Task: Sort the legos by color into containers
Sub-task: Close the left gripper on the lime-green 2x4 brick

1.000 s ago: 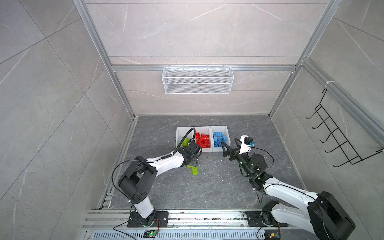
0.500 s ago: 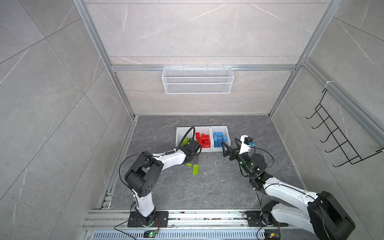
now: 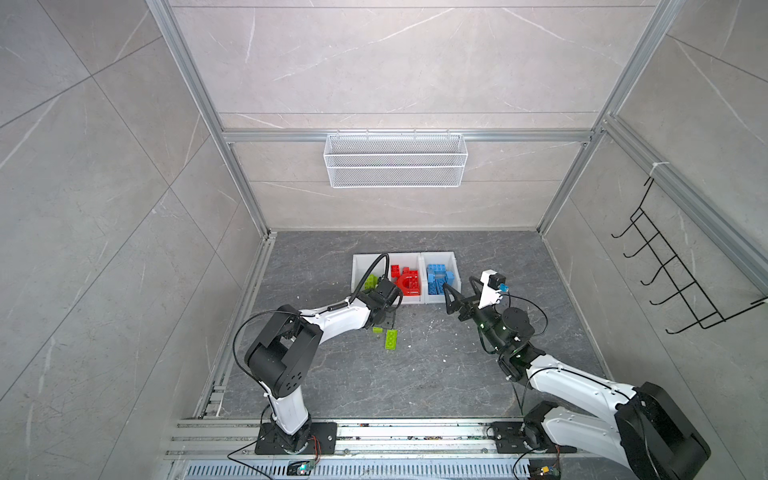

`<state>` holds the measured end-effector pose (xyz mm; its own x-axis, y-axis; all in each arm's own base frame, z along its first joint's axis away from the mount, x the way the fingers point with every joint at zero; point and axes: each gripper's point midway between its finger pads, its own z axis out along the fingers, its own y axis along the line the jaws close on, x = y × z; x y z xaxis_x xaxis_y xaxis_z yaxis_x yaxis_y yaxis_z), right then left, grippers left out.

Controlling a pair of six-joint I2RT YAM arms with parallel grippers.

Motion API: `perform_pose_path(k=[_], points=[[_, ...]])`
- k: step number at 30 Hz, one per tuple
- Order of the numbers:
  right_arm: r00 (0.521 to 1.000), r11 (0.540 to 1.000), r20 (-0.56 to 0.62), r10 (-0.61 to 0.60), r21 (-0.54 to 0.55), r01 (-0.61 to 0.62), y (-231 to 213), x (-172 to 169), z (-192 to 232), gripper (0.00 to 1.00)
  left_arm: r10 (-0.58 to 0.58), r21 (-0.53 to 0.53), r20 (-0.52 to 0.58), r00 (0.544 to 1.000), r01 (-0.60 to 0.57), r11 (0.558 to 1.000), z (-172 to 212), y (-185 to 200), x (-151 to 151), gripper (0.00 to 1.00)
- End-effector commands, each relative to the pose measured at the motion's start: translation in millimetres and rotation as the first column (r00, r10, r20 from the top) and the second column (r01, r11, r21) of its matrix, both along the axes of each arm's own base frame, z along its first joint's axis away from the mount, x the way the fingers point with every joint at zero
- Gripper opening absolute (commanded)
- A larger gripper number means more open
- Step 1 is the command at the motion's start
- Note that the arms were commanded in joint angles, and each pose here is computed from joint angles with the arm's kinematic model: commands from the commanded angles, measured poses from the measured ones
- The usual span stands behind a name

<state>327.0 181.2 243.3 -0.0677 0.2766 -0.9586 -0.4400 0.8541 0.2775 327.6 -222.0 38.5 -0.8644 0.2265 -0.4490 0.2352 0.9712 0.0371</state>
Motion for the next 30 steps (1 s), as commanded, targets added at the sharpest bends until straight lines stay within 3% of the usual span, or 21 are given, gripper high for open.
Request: perform_pose_path(k=[1,5,19,30], points=[[1.0,1.0,0.011,-0.011,0.01,0.011,-1.9,2.8,8.3,1.0,-0.009,0.037,-0.004,1.0,0.01,0.999,-5.4,1.8,3.9,0.66],[1.0,1.0,0.011,-0.019,0.005,0.019,-3.5,2.7,7.6,1.0,-0.009,0.056,-0.011,1.0,0.009,0.998,-12.2,2.0,6.2,0.64],[1.0,1.0,0.0,-0.016,-0.001,0.016,-0.4,7.2,2.3,1.0,0.012,0.06,0.012,1.0,-0.013,0.998,-6.3,8.3,8.3,0.35],[1.0,1.0,-0.001,-0.021,-0.003,0.021,-1.8,6.9,0.9,1.0,-0.012,-0.004,0.105,0.994,0.012,1.0,60.1,9.7,8.4,0.32]])
